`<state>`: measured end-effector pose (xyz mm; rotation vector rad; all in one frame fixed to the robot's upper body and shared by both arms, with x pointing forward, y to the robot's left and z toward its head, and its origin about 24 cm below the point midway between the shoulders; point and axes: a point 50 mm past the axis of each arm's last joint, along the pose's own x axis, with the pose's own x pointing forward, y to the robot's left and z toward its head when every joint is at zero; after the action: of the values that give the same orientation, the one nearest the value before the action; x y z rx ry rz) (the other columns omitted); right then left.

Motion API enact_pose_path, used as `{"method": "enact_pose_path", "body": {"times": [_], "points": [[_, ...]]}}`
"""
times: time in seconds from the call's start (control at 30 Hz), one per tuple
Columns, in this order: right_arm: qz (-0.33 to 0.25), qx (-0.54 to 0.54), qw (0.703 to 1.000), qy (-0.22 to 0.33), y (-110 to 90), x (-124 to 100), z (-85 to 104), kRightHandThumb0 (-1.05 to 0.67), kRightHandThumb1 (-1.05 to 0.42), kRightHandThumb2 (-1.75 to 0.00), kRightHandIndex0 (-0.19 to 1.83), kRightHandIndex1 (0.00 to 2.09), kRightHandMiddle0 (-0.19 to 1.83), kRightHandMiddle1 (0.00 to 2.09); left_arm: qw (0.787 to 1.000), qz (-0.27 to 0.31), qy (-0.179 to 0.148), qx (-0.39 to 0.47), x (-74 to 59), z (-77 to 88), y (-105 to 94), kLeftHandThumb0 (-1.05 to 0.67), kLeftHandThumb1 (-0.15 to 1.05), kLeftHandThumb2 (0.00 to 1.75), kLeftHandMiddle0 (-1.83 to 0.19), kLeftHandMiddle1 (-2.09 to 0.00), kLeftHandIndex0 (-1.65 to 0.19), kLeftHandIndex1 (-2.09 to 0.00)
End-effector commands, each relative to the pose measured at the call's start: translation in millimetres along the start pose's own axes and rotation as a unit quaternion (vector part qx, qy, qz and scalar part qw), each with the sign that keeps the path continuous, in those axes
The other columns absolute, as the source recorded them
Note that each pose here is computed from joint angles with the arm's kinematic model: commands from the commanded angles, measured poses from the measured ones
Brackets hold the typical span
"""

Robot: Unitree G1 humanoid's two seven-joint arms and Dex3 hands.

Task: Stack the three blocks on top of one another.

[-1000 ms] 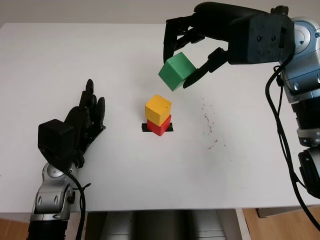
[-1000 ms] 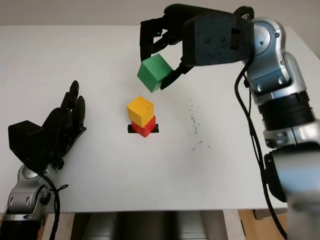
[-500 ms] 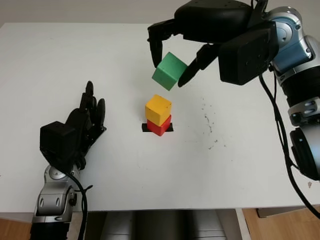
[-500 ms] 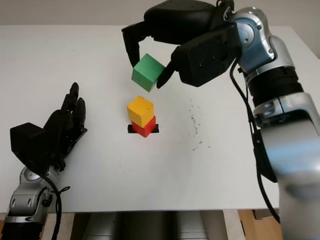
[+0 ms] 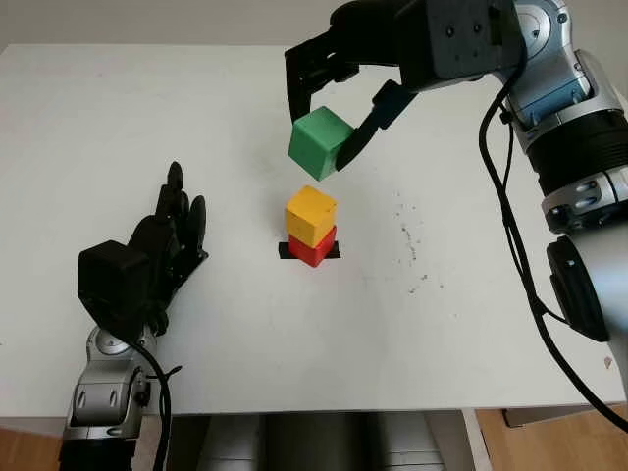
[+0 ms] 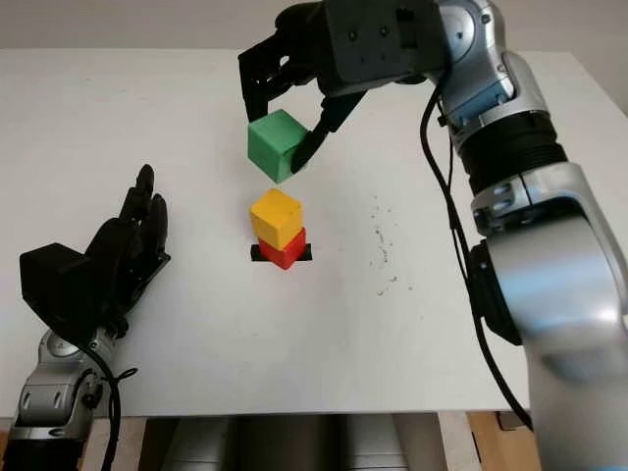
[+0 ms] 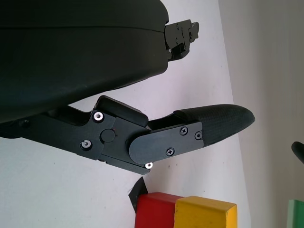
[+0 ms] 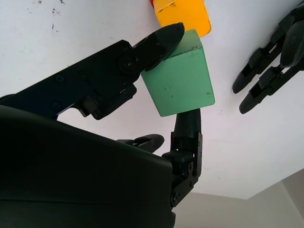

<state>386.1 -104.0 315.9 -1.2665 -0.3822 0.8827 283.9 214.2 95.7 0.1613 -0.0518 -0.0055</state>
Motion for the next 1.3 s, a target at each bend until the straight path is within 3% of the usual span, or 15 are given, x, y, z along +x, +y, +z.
{"method": "enact_pose_path", "body": {"times": [0.0,1.0,1.27], "points": [[-0.008,-0.012,1.000,-0.013,-8,-1,8.9,-0.53,-0.91,-0.05,0.49,0.01,0.44,1.55,1.000,0.000,-0.004,-0.002,-2.2,2.3,0.0,-0.86,1.05,0.68,0.19,0.00,0.19,0.00],[0.039,0.001,0.998,-0.052,16,15,11.1,-0.50,-0.91,-0.05,0.45,0.00,0.44,1.57,1.000,0.004,0.001,-0.002,-6.0,0.3,-1.1,-0.86,1.05,0.67,0.19,0.00,0.19,0.00],[0.052,-0.009,0.998,-0.040,22,19,10.2,-0.52,-0.91,-0.05,0.44,0.00,0.45,1.56,1.000,0.004,-0.002,-0.004,-8.7,0.3,0.5,-0.85,1.05,0.66,0.19,0.00,0.19,0.00]]}}
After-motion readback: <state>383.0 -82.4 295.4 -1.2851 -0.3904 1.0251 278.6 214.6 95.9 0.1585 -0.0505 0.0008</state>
